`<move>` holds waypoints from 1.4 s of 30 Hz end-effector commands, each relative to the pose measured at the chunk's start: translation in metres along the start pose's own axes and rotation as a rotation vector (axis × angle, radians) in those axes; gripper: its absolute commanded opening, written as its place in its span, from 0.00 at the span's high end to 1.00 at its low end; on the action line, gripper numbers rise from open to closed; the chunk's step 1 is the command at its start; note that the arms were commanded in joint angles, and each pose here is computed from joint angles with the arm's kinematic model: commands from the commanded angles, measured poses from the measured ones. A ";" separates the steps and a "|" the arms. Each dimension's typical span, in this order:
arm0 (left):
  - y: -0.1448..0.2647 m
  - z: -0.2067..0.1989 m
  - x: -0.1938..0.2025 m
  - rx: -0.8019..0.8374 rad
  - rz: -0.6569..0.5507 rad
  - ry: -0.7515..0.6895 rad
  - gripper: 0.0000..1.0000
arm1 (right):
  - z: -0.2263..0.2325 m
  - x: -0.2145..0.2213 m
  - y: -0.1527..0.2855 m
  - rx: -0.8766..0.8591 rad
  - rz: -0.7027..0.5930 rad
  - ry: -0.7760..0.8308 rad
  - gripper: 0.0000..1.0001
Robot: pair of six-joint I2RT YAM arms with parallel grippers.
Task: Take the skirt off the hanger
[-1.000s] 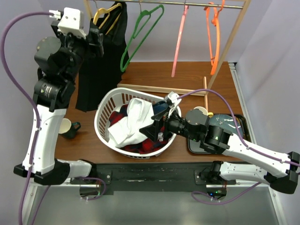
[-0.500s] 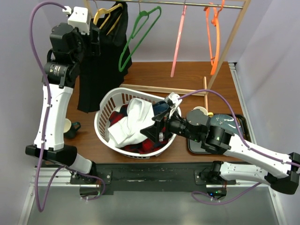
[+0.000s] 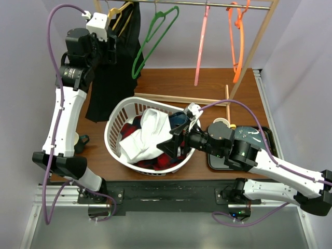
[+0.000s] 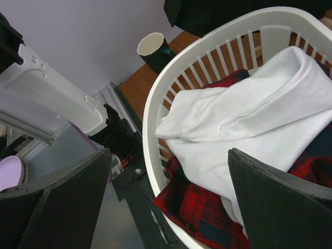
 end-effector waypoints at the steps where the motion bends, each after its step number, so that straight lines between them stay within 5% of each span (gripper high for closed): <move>1: 0.011 -0.011 -0.022 0.093 -0.094 -0.015 0.28 | 0.001 -0.008 0.003 -0.005 -0.035 0.008 0.02; 9: 0.000 -0.008 -0.004 0.083 -0.037 -0.041 0.34 | 0.003 -0.008 0.002 -0.016 -0.031 -0.001 0.02; 15: -0.005 -0.009 -0.002 0.087 -0.042 -0.018 0.60 | 0.004 -0.010 0.003 -0.021 -0.040 -0.006 0.02; 21: -0.009 -0.013 -0.001 0.104 -0.039 0.000 0.99 | 0.005 -0.012 0.002 -0.025 -0.045 -0.013 0.02; 42: 0.033 -0.021 -0.078 0.124 -0.285 0.066 1.00 | 0.006 -0.015 0.003 -0.027 -0.054 -0.015 0.02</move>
Point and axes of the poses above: each gripper's point midway between its finger pads, its own y axis back along the fingers, its own z axis along the line the jaws close on, x = y × z, the point moved 3 cm from there along y, back along the fingers, and after that the axes turned 15 degrees about y, right-handed, at the moved point
